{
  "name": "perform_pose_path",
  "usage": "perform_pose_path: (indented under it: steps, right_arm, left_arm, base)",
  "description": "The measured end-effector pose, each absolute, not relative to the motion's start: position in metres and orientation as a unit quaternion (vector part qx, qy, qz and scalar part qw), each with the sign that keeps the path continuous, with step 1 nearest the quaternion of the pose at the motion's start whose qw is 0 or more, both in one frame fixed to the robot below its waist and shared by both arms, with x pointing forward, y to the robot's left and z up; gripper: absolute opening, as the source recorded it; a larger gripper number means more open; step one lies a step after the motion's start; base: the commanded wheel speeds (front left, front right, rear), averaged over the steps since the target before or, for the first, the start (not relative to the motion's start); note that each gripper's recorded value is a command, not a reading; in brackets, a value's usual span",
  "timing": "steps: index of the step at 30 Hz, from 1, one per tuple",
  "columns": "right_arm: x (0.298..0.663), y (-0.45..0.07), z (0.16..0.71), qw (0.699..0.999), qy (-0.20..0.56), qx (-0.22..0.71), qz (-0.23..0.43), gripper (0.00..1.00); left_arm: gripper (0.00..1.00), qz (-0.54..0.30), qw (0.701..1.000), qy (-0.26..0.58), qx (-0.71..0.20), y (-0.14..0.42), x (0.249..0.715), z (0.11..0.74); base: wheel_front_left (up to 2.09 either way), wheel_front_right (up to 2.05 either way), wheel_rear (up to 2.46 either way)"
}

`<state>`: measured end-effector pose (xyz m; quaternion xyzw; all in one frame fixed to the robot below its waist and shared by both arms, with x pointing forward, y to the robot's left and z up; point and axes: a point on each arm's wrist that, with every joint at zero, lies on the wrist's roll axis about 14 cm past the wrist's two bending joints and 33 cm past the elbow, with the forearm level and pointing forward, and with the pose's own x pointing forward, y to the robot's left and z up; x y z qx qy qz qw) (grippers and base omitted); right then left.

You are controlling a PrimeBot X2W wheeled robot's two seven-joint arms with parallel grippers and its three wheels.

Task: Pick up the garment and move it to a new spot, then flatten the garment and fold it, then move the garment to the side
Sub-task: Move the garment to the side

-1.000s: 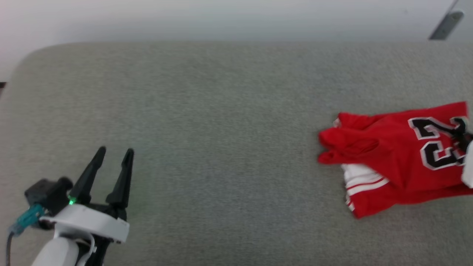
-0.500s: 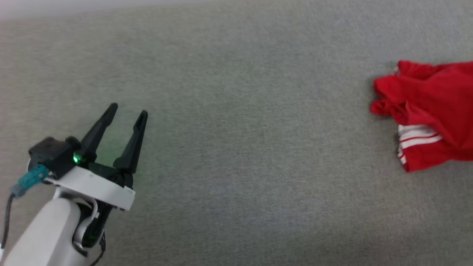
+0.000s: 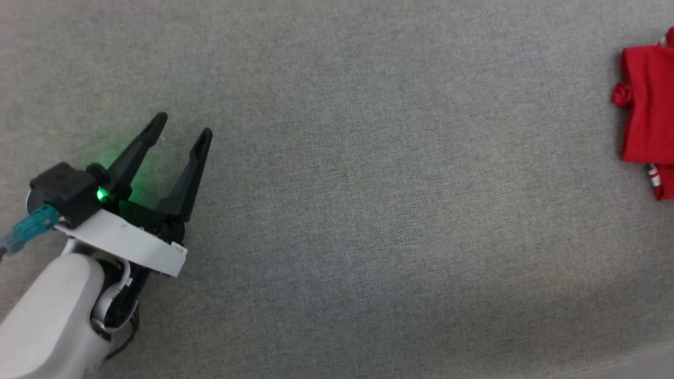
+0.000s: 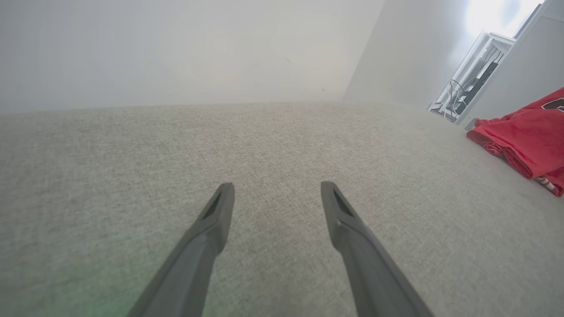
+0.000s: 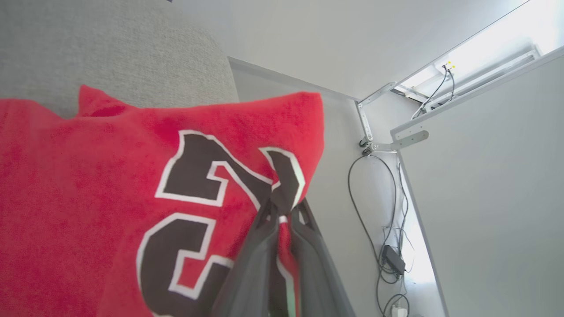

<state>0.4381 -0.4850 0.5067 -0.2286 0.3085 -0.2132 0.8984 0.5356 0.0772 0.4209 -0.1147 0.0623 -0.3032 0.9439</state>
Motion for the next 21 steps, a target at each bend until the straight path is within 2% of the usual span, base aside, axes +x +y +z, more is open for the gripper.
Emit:
perform_pose_path:
  steps: [6,18,21]
  right_arm:
    - [0.44,-0.496,0.492,0.876,0.326,-0.281,-0.218,0.0]
    - [0.455,-0.485,0.447,0.876,0.346,-0.262,-0.211,0.01]
    - [0.458,-0.487,0.448,0.88,0.335,-0.257,-0.217,0.5]
  left_arm:
    - [1.0,-0.308,0.941,0.067,-0.119,0.075,0.541,0.411]
    - [1.0,-0.299,0.944,0.067,-0.124,0.083,0.542,0.409]
    - [1.0,-0.295,0.945,0.066,-0.125,0.086,0.542,0.41]
  base:
    - [0.0,0.0,0.0]
    - [0.0,0.0,0.0]
    - [0.0,0.0,0.0]
